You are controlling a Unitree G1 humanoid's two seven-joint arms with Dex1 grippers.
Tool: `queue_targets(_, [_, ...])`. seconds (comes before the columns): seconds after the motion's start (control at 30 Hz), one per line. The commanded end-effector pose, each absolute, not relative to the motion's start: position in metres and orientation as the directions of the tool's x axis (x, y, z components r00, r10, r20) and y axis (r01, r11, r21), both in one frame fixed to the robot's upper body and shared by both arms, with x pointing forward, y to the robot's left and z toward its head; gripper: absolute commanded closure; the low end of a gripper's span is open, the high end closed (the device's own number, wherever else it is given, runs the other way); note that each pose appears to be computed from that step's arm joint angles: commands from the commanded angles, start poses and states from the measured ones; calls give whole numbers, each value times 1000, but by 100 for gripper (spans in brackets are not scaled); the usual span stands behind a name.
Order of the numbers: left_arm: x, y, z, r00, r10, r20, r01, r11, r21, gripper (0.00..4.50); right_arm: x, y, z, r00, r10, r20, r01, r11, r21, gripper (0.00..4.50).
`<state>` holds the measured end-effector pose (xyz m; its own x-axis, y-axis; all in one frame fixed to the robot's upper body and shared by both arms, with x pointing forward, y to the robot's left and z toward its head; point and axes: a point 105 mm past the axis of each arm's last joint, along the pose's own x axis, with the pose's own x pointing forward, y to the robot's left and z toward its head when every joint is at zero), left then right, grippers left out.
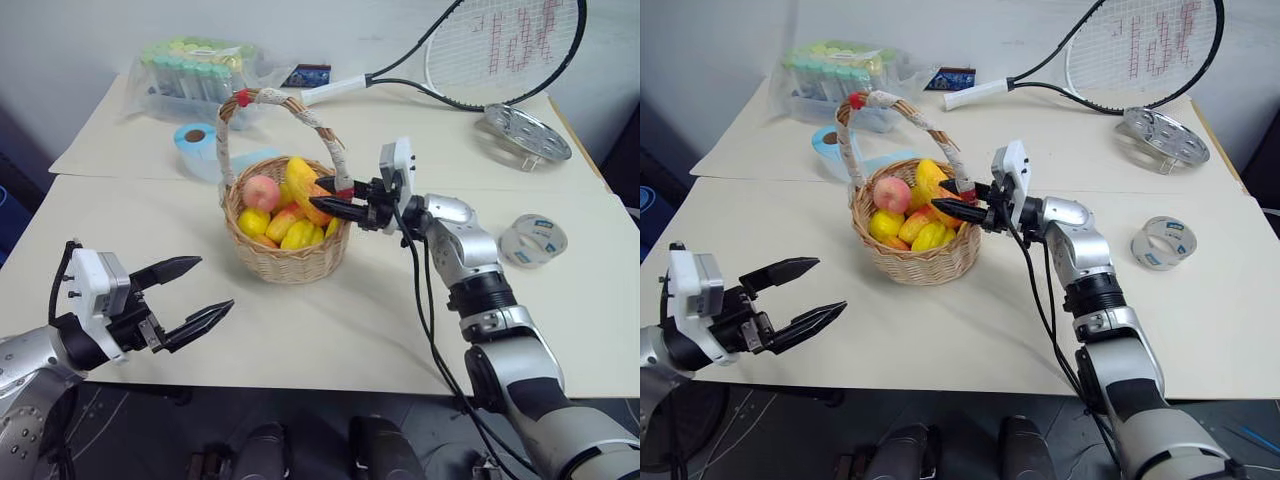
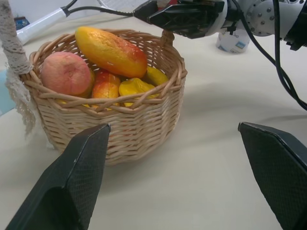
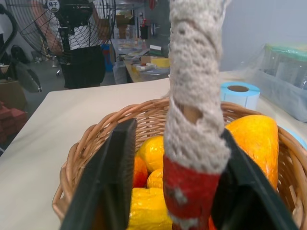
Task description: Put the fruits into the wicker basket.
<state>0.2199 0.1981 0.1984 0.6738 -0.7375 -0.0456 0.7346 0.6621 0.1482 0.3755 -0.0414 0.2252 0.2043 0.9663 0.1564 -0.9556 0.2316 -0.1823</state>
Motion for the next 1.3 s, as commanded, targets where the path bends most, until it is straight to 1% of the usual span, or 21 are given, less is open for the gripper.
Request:
queue_targets(0.03, [217, 187, 203, 652, -758, -23, 748, 639, 178, 0, 373, -54, 251, 181, 958, 222, -951, 228, -208, 379])
queue_targets(0.07, [219, 186, 203, 647, -762, -22, 753, 634, 175, 0, 369, -61, 256, 164, 959, 229, -950, 216, -224, 414])
queue_targets(0.1, [221, 184, 202, 642, -767, -20, 758, 629, 173, 0, 364, -68, 261, 149, 961, 233, -949, 205, -239, 433])
queue_targets(0.17, [227, 182, 202, 631, -775, -15, 766, 621, 167, 0, 354, -84, 273, 129, 953, 275, -939, 207, -276, 432])
queue_targets(0.23, [234, 180, 200, 619, -786, -12, 776, 609, 163, 0, 348, -103, 285, 162, 927, 338, -922, 265, -283, 432])
queue_targets(0.3, [240, 178, 199, 607, -795, -6, 785, 598, 161, 0, 349, -122, 289, 260, 890, 375, -877, 380, -295, 432])
queue_targets(0.43, [251, 173, 195, 572, -820, -5, 810, 564, 159, 0, 351, -166, 292, 475, 764, 436, -717, 624, -310, 432])
queue_targets(0.5, [254, 172, 192, 559, -829, -14, 820, 549, 162, 0, 353, -190, 288, 584, 677, 448, -622, 728, -289, 432])
queue_targets(0.57, [258, 172, 191, 550, -835, -18, 825, 540, 166, 0, 354, -209, 280, 667, 601, 440, -547, 796, -258, 432])
queue_targets(0.67, [262, 172, 191, 541, -841, -16, 830, 530, 172, 0, 356, -227, 265, 749, 514, 417, -469, 857, -214, 432])
queue_targets(0.77, [264, 171, 191, 530, -848, -17, 835, 519, 183, 0, 355, -240, 254, 801, 436, 410, -392, 900, -191, 432])
queue_targets(0.8, [265, 170, 192, 529, -849, -16, 836, 517, 186, 0, 351, -240, 255, 788, 431, 439, -386, 902, -194, 432])
queue_targets(0.87, [266, 170, 193, 528, -849, -14, 835, 516, 189, 0, 351, -237, 240, 805, 429, 410, -392, 903, -175, 432])
queue_targets(0.93, [265, 171, 191, 524, -852, -21, 838, 511, 192, 0, 352, -235, 230, 812, 442, 382, -412, 897, -164, 358])
queue_targets(0.97, [264, 171, 190, 522, -853, -27, 840, 508, 193, 0, 353, -236, 230, 811, 438, 387, -408, 898, -162, 332])
queue_targets(1.1, [258, 183, 187, 538, -842, -48, 833, 522, 185, 0, 344, -245, 242, 809, 459, 367, -416, 888, -195, 201])
queue_targets(1.13, [256, 187, 183, 544, -836, -68, 832, 527, 176, 0, 337, -250, 242, 805, 483, 344, -433, 875, -217, 160])
queue_targets(1.17, [255, 191, 180, 553, -829, -85, 827, 534, 173, 0, 332, -254, 241, 802, 500, 325, -446, 865, -230, 140])
queue_targets(1.2, [255, 194, 178, 559, -824, -96, 824, 539, 173, 0, 328, -257, 241, 800, 512, 313, -456, 858, -238, 99])
queue_targets(1.27, [249, 206, 165, 587, -796, -146, 807, 559, 193, 0, 314, -266, 240, 767, 579, 275, -492, 807, -326, 42])
queue_targets(1.3, [245, 211, 158, 594, -786, -173, 802, 562, 201, 0, 308, -268, 237, 747, 616, 250, -517, 775, -364, 4])
